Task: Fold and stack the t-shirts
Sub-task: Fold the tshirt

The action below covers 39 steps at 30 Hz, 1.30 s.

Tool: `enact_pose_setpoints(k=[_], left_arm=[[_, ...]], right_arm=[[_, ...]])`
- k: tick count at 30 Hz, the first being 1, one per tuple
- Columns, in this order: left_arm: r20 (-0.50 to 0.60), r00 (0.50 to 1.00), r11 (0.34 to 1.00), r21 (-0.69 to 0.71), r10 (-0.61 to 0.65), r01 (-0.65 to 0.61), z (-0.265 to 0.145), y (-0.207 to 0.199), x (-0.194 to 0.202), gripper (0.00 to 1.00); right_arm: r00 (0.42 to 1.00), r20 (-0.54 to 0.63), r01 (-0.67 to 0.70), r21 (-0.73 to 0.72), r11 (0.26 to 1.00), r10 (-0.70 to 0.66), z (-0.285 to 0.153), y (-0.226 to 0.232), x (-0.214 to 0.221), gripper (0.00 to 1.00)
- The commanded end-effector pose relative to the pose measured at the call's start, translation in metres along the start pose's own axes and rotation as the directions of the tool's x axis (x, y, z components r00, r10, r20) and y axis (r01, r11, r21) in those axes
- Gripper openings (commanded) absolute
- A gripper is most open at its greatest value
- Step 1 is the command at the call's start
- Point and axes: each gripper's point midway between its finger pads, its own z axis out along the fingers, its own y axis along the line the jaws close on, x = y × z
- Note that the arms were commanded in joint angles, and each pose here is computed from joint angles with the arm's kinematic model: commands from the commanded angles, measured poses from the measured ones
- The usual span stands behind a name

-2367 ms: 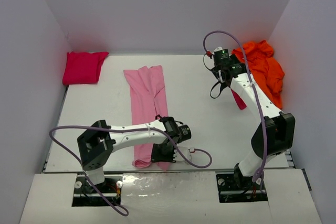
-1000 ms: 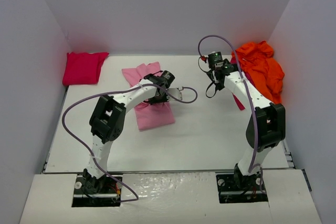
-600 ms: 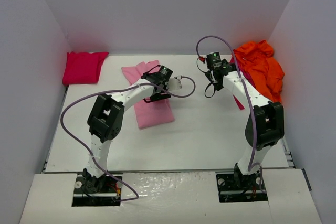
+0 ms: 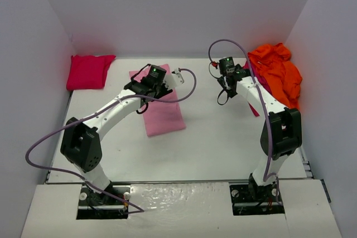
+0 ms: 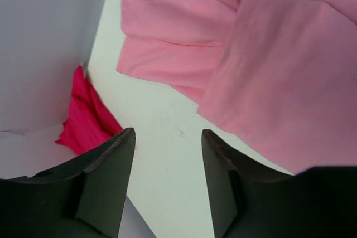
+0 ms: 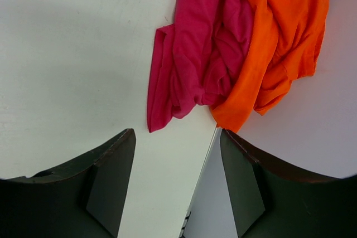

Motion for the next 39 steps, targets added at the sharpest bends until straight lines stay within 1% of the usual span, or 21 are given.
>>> enact_pose_setpoints(k=[1, 2, 5, 7, 9, 10, 12, 17, 22, 26, 31, 33, 37, 39], left_arm=[[0.033, 0.999, 0.976, 0.215, -0.031, 0.024, -0.02, -0.049, -0.002, 0.51], [0.025, 0.999, 0.966, 0.258, -0.03, 0.023, -0.022, -0.063, -0.001, 0.58], [0.001, 1.0, 0.93, 0.367, 0.011, -0.011, -0.03, -0.109, 0.008, 0.65], [-0.015, 0.998, 0.905, 0.421, 0.062, -0.05, -0.035, -0.144, 0.02, 0.71], [0.013, 0.997, 0.893, 0.442, 0.082, -0.079, -0.042, -0.164, 0.015, 0.76], [0.008, 0.996, 0.882, 0.465, 0.086, -0.079, -0.043, -0.172, 0.017, 0.78], [0.002, 0.996, 0.876, 0.477, 0.084, -0.075, -0.043, -0.177, 0.017, 0.79], [-0.026, 0.994, 0.871, 0.485, 0.104, -0.079, -0.026, -0.186, 0.023, 0.85], [-0.059, 0.991, 0.884, 0.462, 0.116, -0.076, -0.009, -0.189, 0.028, 0.85], [-0.082, 0.989, 0.906, 0.417, 0.121, -0.076, 0.0, -0.185, 0.03, 0.85], [-0.097, 0.985, 0.9, 0.426, 0.145, -0.09, 0.012, -0.193, 0.034, 0.84], [-0.122, 0.98, 0.898, 0.43, 0.158, -0.091, 0.018, -0.196, 0.037, 0.8], [-0.143, 0.974, 0.901, 0.421, 0.176, -0.101, 0.029, -0.199, 0.04, 0.75], [-0.159, 0.97, 0.898, 0.427, 0.187, -0.103, 0.033, -0.202, 0.044, 0.61]], right_arm=[[0.997, 0.055, -0.053, 0.051, 0.997, 0.051, -0.015, -0.016, -0.011, 0.59], [0.997, 0.055, -0.054, 0.055, 0.997, 0.051, -0.016, -0.016, -0.01, 0.6], [0.997, 0.056, -0.053, 0.062, 0.997, 0.05, -0.017, -0.018, -0.01, 0.6], [0.998, 0.051, -0.052, 0.076, 0.996, 0.048, -0.016, -0.021, -0.012, 0.62], [0.998, 0.048, -0.055, 0.102, 0.993, 0.05, -0.017, -0.027, -0.013, 0.63], [0.998, 0.045, -0.056, 0.11, 0.992, 0.051, -0.017, -0.03, -0.013, 0.63], [0.998, 0.046, -0.058, 0.119, 0.991, 0.053, -0.018, -0.032, -0.014, 0.63], [0.997, 0.054, -0.07, 0.126, 0.99, 0.063, -0.022, -0.037, -0.012, 0.65], [0.997, 0.049, -0.069, 0.117, 0.991, 0.063, -0.021, -0.034, -0.009, 0.65], [0.997, 0.048, -0.066, 0.109, 0.992, 0.061, -0.018, -0.032, -0.009, 0.65], [0.997, 0.05, -0.066, 0.1, 0.993, 0.061, -0.017, -0.031, -0.01, 0.65], [0.997, 0.05, -0.064, 0.101, 0.993, 0.059, -0.017, -0.03, -0.009, 0.65], [0.997, 0.051, -0.062, 0.099, 0.993, 0.057, -0.017, -0.03, -0.008, 0.65], [0.997, 0.052, -0.06, 0.099, 0.993, 0.055, -0.017, -0.03, -0.007, 0.65]])
